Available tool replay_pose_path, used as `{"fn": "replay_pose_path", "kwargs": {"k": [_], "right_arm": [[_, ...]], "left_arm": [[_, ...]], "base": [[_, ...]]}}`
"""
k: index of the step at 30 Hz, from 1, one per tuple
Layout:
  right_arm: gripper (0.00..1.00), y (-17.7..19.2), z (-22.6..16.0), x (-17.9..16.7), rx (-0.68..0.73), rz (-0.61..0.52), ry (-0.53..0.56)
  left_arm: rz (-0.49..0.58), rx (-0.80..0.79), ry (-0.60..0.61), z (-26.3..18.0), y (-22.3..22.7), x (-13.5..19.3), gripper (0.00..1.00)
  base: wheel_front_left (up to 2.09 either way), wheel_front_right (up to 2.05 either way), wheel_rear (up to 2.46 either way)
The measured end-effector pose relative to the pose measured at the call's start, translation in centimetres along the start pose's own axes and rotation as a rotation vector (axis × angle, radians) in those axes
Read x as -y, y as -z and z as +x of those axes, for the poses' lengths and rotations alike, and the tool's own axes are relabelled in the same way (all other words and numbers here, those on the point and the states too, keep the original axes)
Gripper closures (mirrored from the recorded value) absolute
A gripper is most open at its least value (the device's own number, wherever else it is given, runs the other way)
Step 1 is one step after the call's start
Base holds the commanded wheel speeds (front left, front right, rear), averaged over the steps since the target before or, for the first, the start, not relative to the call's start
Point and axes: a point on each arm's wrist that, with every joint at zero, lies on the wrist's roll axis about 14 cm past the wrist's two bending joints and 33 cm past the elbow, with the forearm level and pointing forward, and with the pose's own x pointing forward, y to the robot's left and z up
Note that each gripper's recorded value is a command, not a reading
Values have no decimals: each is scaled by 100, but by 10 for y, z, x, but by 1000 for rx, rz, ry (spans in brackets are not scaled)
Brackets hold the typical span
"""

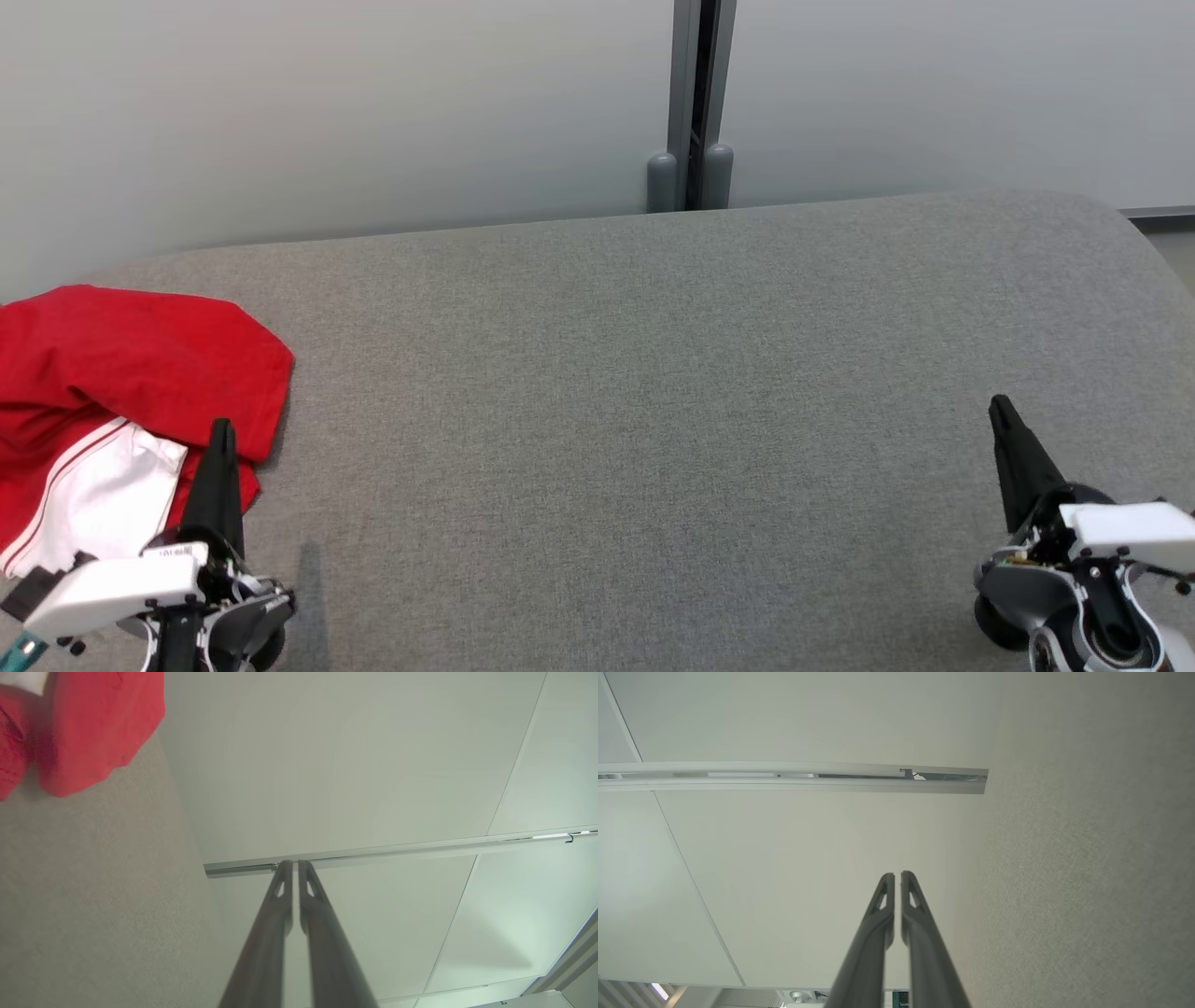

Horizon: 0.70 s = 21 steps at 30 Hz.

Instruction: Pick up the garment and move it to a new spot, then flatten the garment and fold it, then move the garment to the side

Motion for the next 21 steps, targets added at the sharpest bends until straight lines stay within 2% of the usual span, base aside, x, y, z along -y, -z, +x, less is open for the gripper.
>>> {"fn": "replay_pose_path", "kwargs": {"k": [5,21], "right_arm": [[0,4,-17,36,7,24,101],[0,-1,-15,23,52,-81,65]], "left_arm": [[-24,5,-106,-18,5,-37,0],[25,54,-81,-15,1,-28,0]], "base": [[0,0,0],[0,0,0]]}}
